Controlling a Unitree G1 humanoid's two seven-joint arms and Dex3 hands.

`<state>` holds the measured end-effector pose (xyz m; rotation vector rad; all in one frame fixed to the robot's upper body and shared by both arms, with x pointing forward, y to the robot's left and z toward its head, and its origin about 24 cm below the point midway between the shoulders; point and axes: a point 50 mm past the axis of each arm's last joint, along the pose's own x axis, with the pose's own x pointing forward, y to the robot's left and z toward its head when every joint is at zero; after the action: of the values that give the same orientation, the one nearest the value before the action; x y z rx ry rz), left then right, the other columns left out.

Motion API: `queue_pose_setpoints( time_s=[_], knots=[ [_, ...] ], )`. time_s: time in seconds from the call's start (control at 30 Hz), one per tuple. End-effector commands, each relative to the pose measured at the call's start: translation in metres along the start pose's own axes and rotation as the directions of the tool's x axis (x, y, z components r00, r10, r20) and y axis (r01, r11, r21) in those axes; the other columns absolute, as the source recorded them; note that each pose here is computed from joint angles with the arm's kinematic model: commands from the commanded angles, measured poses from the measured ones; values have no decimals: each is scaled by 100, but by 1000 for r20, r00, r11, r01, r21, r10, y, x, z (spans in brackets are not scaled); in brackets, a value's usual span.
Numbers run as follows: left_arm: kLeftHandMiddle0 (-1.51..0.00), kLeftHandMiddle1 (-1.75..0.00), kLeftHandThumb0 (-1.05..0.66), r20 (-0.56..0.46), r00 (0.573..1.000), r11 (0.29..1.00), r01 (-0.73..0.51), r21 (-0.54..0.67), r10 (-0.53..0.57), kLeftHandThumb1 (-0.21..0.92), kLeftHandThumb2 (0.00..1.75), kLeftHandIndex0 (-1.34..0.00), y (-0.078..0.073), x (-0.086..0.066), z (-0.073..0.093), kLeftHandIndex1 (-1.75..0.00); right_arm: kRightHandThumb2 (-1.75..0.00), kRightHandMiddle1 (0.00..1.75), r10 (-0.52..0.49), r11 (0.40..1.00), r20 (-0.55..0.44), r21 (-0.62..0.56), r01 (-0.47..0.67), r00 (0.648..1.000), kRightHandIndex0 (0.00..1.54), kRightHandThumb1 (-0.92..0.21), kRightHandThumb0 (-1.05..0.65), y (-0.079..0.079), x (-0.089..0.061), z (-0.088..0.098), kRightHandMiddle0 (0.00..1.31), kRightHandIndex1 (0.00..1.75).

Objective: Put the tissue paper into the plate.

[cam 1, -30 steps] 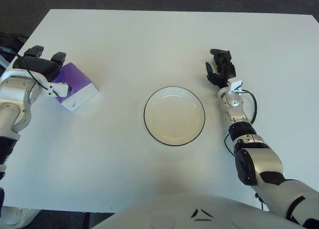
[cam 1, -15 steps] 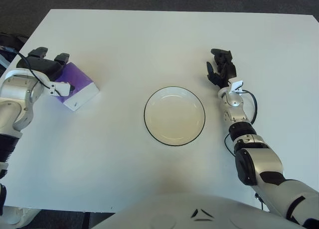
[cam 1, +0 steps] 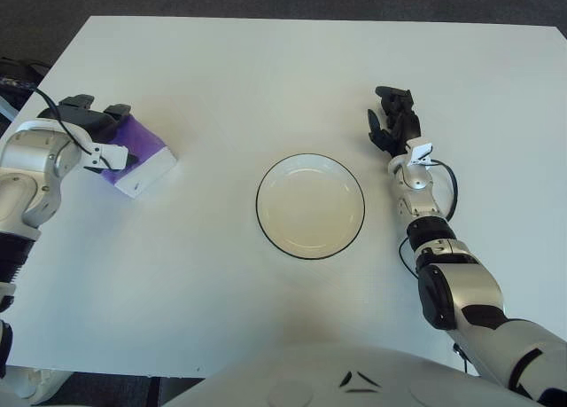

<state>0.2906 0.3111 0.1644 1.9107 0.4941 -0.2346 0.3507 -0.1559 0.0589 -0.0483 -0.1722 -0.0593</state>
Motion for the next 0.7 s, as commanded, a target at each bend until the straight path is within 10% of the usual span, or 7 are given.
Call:
queue_pose_setpoints(
  time_s=[0.0,0.67],
  knots=[
    [-6,-2,-104,21,998,998,56,30,-57,92,64,0,-6,1,5,0,-59,112,-43,999,-337,-7,44,940,32,-78,-58,-12,-50,-69,4,39],
    [-8,-2,-105,46,995,995,80,64,-83,92,68,-2,-9,5,10,-1,-58,111,-45,999,-335,-2,47,941,30,-80,-59,-14,-52,-68,3,33]
  ],
)
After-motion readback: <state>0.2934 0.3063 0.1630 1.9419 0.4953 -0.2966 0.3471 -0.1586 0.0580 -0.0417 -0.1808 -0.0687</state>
